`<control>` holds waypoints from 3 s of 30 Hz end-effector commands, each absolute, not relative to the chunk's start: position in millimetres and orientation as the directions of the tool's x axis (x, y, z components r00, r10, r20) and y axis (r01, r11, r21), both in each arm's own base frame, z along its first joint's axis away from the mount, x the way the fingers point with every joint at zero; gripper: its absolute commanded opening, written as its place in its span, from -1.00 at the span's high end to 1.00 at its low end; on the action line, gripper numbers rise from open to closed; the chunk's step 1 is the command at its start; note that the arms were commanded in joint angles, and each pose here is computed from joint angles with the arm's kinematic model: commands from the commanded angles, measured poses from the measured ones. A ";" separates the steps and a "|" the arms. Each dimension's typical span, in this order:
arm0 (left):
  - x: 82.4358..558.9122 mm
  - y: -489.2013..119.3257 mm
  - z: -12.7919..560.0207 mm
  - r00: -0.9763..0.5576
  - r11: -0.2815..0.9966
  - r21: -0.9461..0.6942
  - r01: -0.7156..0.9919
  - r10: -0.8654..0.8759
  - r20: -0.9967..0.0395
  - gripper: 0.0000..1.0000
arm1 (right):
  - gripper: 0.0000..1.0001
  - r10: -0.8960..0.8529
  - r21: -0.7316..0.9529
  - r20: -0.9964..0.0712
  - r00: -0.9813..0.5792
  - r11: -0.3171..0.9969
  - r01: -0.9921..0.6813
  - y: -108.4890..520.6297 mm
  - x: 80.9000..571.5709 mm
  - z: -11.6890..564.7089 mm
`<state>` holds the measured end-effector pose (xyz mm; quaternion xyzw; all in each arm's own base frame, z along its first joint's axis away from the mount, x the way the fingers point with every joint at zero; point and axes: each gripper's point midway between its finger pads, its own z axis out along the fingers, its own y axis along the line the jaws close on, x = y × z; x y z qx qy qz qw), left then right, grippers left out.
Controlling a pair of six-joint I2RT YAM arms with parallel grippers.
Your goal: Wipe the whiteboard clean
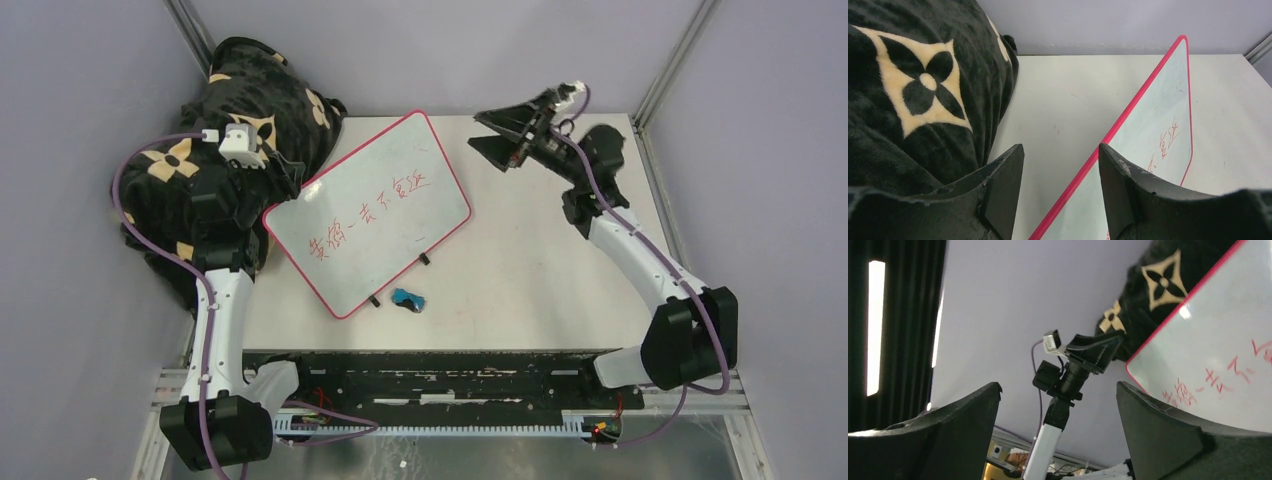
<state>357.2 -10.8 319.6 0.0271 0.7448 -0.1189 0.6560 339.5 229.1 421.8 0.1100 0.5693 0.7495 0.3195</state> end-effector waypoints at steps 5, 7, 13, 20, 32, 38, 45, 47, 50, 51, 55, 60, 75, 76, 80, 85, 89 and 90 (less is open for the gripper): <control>356.7 -16.4 345.2 -0.077 0.968 -0.076 0.238 -0.060 -0.995 -0.25 | -1.00 -0.109 0.438 -0.561 -0.821 0.802 -0.406 267.1 272.7 302.7; 356.2 -15.0 344.4 -0.080 0.970 -0.063 0.233 -0.045 -0.996 -0.25 | -0.99 -0.268 0.240 -0.546 -0.794 0.858 -0.455 261.2 264.9 277.0; 354.3 -13.3 339.7 -0.121 0.971 -0.017 0.240 0.013 -0.993 -0.47 | -0.94 -0.572 -0.067 -0.406 -0.712 0.796 -0.602 254.5 222.4 220.2; 350.9 -23.0 329.2 -0.160 0.950 -0.001 0.312 0.051 -0.986 -0.58 | -0.67 -0.665 -0.066 -0.427 -0.613 0.699 -0.712 278.2 180.9 185.9; 353.5 -30.2 334.2 -0.140 0.936 -0.008 0.353 0.044 -0.989 -0.63 | -0.46 -0.711 0.062 -0.478 -0.516 0.559 -0.827 346.9 176.2 134.3; 351.2 -27.2 344.2 -0.110 0.942 0.014 0.337 0.054 -0.992 -0.62 | -0.25 -0.761 0.064 -0.460 -0.458 0.486 -0.872 375.8 186.7 115.9; 346.7 -21.0 357.0 -0.066 0.953 0.052 0.299 0.075 -0.995 -0.59 | -0.26 -0.756 0.111 -0.436 -0.488 0.493 -0.863 388.4 198.1 89.7; 345.6 -20.8 359.1 -0.062 0.953 0.057 0.299 0.079 -0.995 -0.58 | -0.26 -0.751 0.130 -0.432 -0.499 0.496 -0.858 389.8 200.7 85.6; 345.8 -20.6 357.1 -0.069 0.952 0.059 0.300 0.083 -0.994 -0.59 | -0.25 -0.751 0.142 -0.429 -0.503 0.494 -0.858 392.1 202.8 79.8; 346.2 -20.6 355.8 -0.072 0.952 0.059 0.301 0.085 -0.994 -0.59 | -0.25 -0.753 0.145 -0.427 -0.501 0.490 -0.860 392.8 202.5 77.9; 347.0 -21.3 354.2 -0.075 0.950 0.060 0.307 0.087 -0.993 -0.58 | -0.25 -0.755 0.148 -0.431 -0.495 0.482 -0.864 397.9 205.7 72.5; 347.1 -22.2 357.7 -0.063 0.951 0.049 0.305 0.072 -0.995 -0.58 | -0.19 -0.759 0.167 -0.423 -0.495 0.472 -0.866 404.3 206.4 67.5; 344.4 -18.9 359.0 -0.065 0.957 0.054 0.286 0.075 -0.995 -0.58 | -0.18 -0.755 0.175 -0.404 -0.516 0.490 -0.854 393.3 219.2 45.9; 344.6 -19.0 358.8 -0.066 0.957 0.053 0.286 0.074 -0.995 -0.58 | -0.18 -0.756 0.177 -0.401 -0.518 0.491 -0.853 393.3 219.4 44.2; 344.8 -19.3 358.7 -0.067 0.956 0.050 0.287 0.073 -0.995 -0.58 | -0.18 -0.758 0.188 -0.390 -0.523 0.490 -0.851 392.6 218.5 38.6; 346.2 -17.8 355.1 -0.078 0.958 0.050 0.281 0.074 -0.994 -0.58 | -0.18 -0.754 0.203 -0.380 -0.536 0.497 -0.843 391.4 215.1 33.9; 347.2 -17.5 352.4 -0.087 0.959 0.043 0.280 0.070 -0.994 -0.58 | -0.17 -0.752 0.213 -0.372 -0.545 0.502 -0.838 390.1 211.9 30.5; 347.5 -17.4 351.7 -0.089 0.959 0.042 0.280 0.070 -0.994 -0.58 | -0.16 -0.751 0.215 -0.368 -0.548 0.505 -0.836 389.4 211.1 29.0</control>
